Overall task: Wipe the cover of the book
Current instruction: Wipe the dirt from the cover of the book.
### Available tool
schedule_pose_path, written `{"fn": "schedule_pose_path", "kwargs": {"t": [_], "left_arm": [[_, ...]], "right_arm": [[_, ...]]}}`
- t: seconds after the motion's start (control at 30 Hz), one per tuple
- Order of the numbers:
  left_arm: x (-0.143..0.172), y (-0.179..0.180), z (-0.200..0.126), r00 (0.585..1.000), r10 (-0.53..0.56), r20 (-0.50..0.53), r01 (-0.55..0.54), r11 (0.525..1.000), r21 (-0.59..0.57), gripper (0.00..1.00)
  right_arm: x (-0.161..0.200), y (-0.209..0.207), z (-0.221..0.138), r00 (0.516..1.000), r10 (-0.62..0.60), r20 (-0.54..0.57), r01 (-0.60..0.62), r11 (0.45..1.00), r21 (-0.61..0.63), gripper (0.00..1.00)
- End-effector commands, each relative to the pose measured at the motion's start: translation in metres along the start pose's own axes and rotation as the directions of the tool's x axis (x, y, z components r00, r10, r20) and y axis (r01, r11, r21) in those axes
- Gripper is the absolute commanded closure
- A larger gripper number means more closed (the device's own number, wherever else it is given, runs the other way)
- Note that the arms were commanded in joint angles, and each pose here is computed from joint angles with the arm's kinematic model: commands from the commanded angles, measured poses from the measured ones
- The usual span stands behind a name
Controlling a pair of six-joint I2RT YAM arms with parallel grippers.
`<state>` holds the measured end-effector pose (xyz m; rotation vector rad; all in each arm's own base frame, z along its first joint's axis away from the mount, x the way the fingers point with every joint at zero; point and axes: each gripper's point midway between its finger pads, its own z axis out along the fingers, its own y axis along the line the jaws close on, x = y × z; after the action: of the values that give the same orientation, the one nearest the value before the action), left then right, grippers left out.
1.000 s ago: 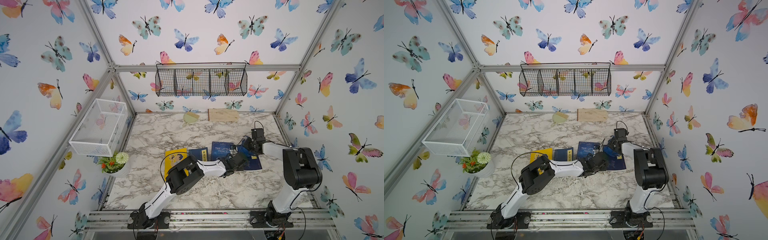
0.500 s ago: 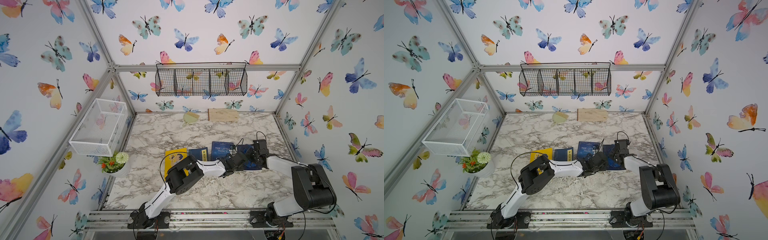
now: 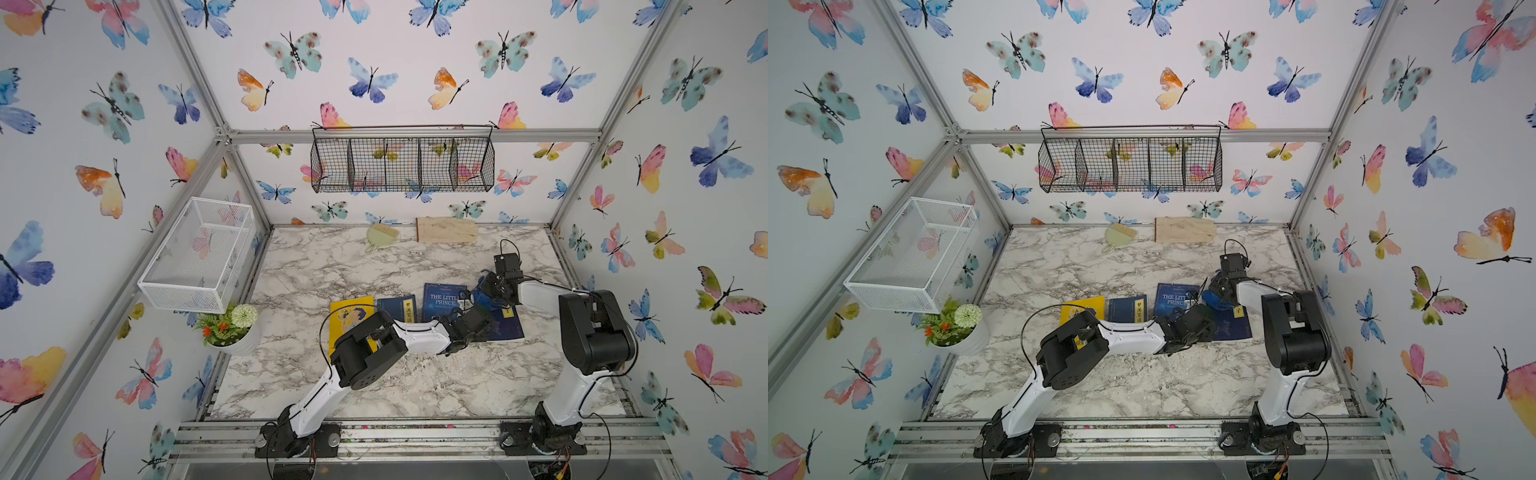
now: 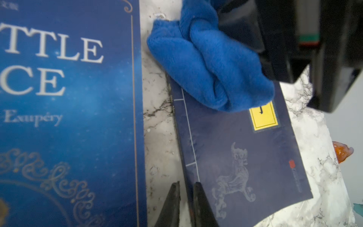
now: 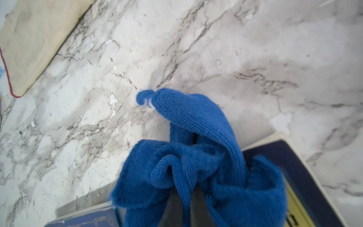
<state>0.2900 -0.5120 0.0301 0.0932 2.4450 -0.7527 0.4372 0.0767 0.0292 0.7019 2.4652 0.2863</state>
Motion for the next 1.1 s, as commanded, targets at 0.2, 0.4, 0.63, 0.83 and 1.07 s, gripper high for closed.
{"fn": "schedule_pose_path", "kwargs": {"t": [0.2,0.4,0.63,0.83,1.07], "left_arm": [[0.036,0.050,0.002,0.992,0.029,-0.124,-0.048,0.987,-0.151,0.84],[0.036,0.049,0.002,0.992,0.031,-0.124,-0.050,0.988,-0.149,0.84],[0.036,0.046,0.005,0.991,0.028,-0.130,-0.047,0.989,-0.139,0.84],[0.038,0.048,0.003,0.991,0.023,-0.129,-0.042,0.988,-0.146,0.84],[0.038,0.047,0.005,0.991,0.021,-0.130,-0.040,0.989,-0.142,0.84]], "right_arm": [[0.096,-0.089,-0.019,0.974,-0.008,-0.227,0.056,0.976,0.209,0.98],[0.123,-0.116,-0.048,0.970,-0.009,-0.242,0.064,0.973,0.221,0.98],[0.108,-0.105,-0.045,0.978,-0.028,-0.209,0.072,0.976,0.207,0.98],[0.111,-0.104,-0.024,0.962,-0.037,-0.271,0.106,0.964,0.245,0.99],[0.126,-0.109,-0.047,0.964,-0.014,-0.266,0.069,0.977,0.199,0.99]]}}
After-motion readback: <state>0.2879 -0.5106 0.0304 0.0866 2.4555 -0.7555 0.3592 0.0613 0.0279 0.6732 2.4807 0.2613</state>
